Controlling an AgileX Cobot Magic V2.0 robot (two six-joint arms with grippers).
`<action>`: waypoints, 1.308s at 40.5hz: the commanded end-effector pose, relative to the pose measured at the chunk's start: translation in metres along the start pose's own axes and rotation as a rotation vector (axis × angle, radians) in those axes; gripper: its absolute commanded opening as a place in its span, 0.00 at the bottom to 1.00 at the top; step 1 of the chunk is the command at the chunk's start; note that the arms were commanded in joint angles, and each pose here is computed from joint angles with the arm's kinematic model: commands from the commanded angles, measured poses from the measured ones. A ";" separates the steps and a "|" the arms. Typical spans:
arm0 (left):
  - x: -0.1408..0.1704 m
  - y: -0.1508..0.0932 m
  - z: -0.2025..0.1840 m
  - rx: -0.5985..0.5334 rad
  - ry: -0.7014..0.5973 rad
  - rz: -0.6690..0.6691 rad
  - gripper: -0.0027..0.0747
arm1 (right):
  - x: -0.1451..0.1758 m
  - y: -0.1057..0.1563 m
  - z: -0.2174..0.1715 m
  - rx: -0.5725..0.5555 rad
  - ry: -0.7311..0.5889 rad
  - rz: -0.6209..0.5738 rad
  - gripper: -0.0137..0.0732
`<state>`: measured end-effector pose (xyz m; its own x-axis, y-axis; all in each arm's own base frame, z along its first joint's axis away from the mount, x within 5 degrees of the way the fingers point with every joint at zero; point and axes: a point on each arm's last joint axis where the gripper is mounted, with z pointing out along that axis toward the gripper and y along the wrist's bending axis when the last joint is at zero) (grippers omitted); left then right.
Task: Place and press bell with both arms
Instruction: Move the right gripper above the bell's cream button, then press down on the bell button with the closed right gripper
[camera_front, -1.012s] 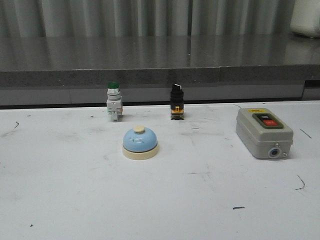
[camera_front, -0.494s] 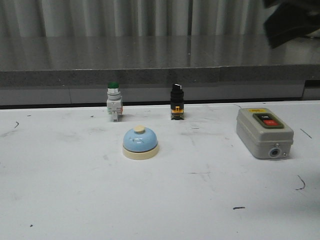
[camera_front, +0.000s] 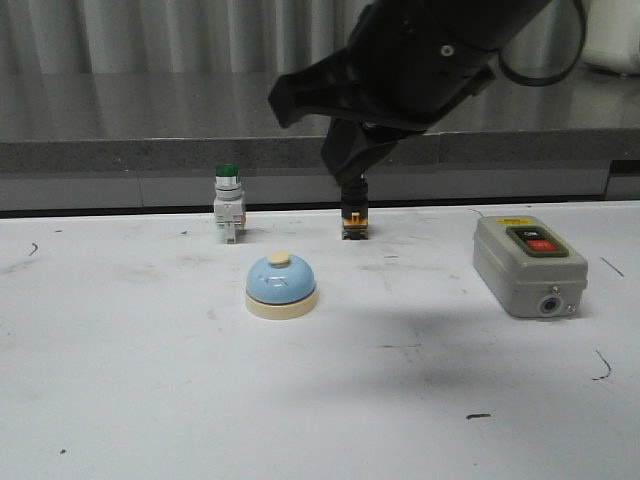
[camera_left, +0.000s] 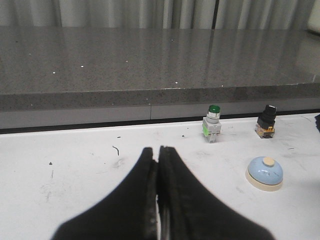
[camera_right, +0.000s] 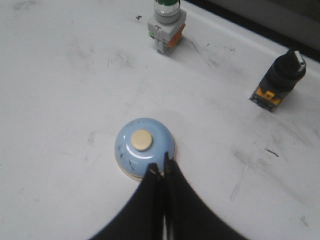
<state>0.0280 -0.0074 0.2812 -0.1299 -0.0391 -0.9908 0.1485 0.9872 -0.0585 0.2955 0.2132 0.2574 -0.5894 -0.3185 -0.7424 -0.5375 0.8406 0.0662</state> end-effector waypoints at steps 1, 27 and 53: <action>-0.014 0.000 -0.002 0.000 -0.085 -0.013 0.01 | -0.031 0.004 -0.004 -0.015 -0.077 0.021 0.08; -0.014 0.000 -0.002 0.000 -0.085 -0.013 0.01 | -0.033 0.021 0.063 -0.039 0.007 0.004 0.08; -0.014 0.000 -0.002 0.000 -0.085 -0.013 0.01 | -0.035 0.021 0.065 -0.041 -0.023 0.005 0.08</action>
<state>0.0280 -0.0074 0.2812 -0.1299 -0.0391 -0.9908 0.1485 0.9872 -0.0585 0.3411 0.2672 0.2024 -0.6635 -0.3773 -0.6460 -0.5515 0.8301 0.0816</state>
